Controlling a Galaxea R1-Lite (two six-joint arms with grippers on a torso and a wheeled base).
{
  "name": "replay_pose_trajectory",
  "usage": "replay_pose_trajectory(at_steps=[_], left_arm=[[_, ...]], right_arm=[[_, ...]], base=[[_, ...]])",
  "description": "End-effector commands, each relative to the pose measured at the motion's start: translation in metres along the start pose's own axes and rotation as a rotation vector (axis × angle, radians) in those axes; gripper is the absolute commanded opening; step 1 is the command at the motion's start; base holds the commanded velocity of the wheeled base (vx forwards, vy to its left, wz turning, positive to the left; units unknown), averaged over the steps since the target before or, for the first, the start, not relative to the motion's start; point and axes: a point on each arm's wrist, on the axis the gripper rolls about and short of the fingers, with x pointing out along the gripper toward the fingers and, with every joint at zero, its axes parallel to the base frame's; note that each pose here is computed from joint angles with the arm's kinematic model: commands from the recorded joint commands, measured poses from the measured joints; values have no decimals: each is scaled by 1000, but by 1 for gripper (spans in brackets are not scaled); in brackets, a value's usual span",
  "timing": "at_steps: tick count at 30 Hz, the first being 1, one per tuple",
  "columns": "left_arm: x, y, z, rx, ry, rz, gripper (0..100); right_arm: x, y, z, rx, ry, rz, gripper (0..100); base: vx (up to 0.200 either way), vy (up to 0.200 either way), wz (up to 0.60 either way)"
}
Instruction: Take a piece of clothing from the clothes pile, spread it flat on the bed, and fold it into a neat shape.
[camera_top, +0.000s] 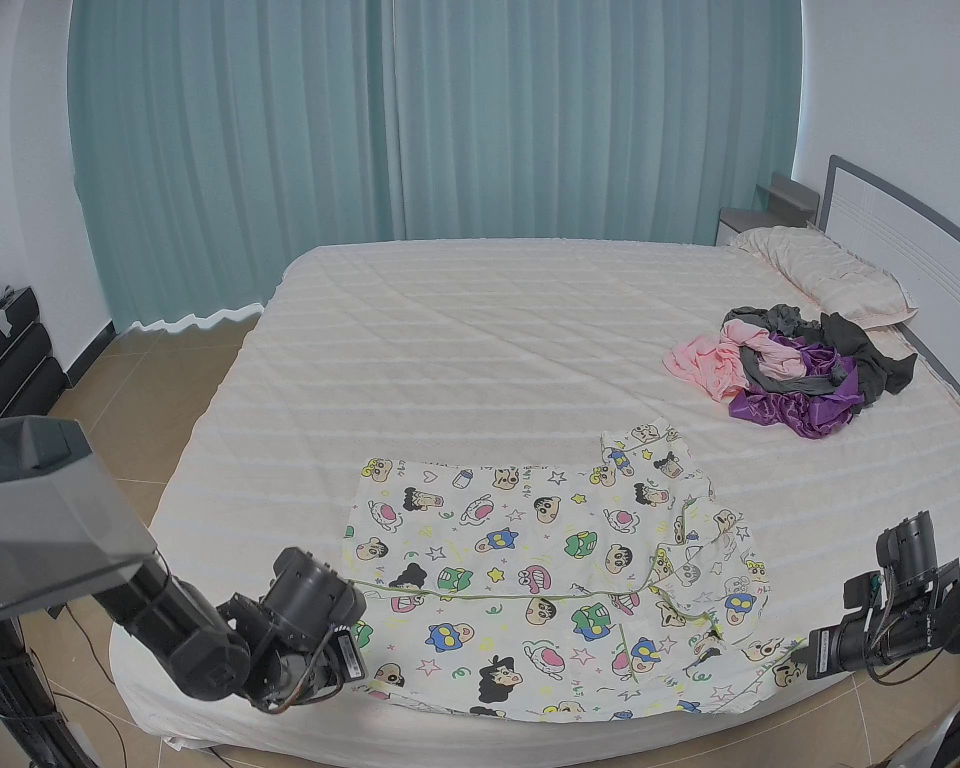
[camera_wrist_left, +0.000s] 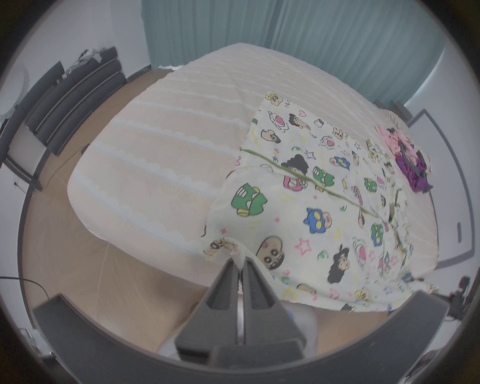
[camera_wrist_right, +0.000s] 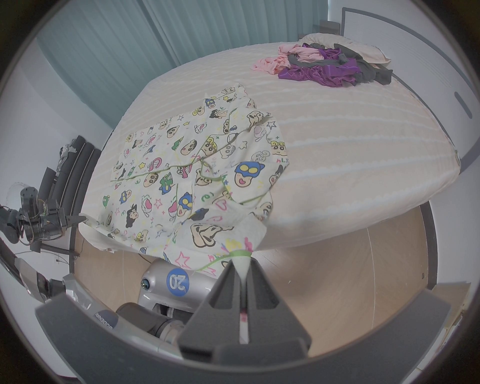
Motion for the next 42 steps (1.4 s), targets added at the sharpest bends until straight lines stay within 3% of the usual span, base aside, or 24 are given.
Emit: replay_pose_trajectory(at_steps=[1,14,18,29,42], left_arm=[[11,-7,38,-91,6,-21,0],[47,-14,72,-167,9,15,0],[59,-21,80,-241,17,-11,0],[80,-37,103,-359,-35,-46,0],[103,-37,114,-398,-104,16,0]], right_arm=[[23,2,22,36,42,-8,0],[47,2,58,59,15,-18,0],[54,1,72,128,-10,-16,0],[74,3,95,214,-88,1,0],[97,4,112,303,-105,-17,0]], base=[[0,0,0],[0,0,0],[0,0,0],[0,0,0],[0,0,0]])
